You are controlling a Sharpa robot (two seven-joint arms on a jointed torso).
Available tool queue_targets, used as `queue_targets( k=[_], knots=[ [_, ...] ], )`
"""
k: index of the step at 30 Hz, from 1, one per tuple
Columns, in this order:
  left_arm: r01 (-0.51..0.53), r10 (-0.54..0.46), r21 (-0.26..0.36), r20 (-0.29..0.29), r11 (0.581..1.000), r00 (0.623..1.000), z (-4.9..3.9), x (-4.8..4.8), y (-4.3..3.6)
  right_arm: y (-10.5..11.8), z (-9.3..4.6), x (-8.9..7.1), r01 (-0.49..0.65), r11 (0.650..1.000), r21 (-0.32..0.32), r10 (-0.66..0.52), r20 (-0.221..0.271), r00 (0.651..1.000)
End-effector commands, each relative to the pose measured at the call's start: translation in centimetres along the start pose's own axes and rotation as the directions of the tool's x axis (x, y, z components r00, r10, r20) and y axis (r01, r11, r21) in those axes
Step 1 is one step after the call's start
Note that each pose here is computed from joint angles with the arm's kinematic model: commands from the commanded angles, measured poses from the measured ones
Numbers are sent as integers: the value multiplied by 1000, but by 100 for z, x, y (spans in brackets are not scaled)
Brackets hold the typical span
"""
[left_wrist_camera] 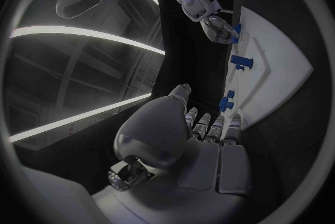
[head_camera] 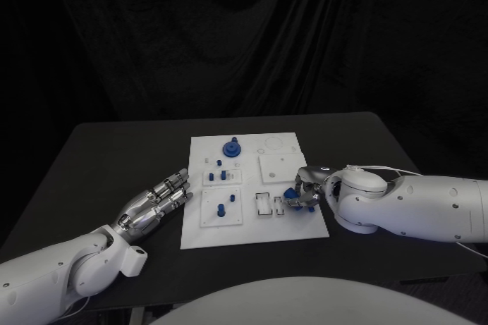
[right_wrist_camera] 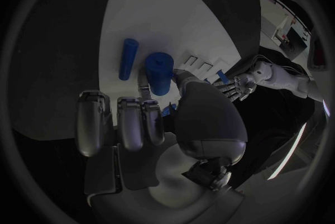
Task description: Assemble the parts on the task board
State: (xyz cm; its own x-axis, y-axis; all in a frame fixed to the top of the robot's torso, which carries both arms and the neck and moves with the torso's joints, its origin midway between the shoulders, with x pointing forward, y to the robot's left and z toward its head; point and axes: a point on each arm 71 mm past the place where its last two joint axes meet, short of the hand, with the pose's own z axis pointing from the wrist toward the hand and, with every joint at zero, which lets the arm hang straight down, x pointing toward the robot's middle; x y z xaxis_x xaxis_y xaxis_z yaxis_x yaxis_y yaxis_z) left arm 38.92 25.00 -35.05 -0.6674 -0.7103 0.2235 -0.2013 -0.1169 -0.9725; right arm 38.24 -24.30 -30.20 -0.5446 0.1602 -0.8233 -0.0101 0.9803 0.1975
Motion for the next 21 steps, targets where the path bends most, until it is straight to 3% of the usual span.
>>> queue_targets(
  k=[1,5,10,21],
  knots=[
    [16,-16,73,-9,997,1000,5,18,-45,15,-21,40,-163,986,-38,164,21,986],
    [17,-16,73,-9,997,1000,3,18,-43,27,-62,-15,-232,970,-66,236,63,970],
    [16,-16,71,-8,997,1000,-1,14,-42,84,-115,-100,-266,960,-93,273,81,958],
    [18,-17,68,-12,998,1000,14,27,-35,213,-115,-97,-263,961,-84,263,-8,965]
  ],
)
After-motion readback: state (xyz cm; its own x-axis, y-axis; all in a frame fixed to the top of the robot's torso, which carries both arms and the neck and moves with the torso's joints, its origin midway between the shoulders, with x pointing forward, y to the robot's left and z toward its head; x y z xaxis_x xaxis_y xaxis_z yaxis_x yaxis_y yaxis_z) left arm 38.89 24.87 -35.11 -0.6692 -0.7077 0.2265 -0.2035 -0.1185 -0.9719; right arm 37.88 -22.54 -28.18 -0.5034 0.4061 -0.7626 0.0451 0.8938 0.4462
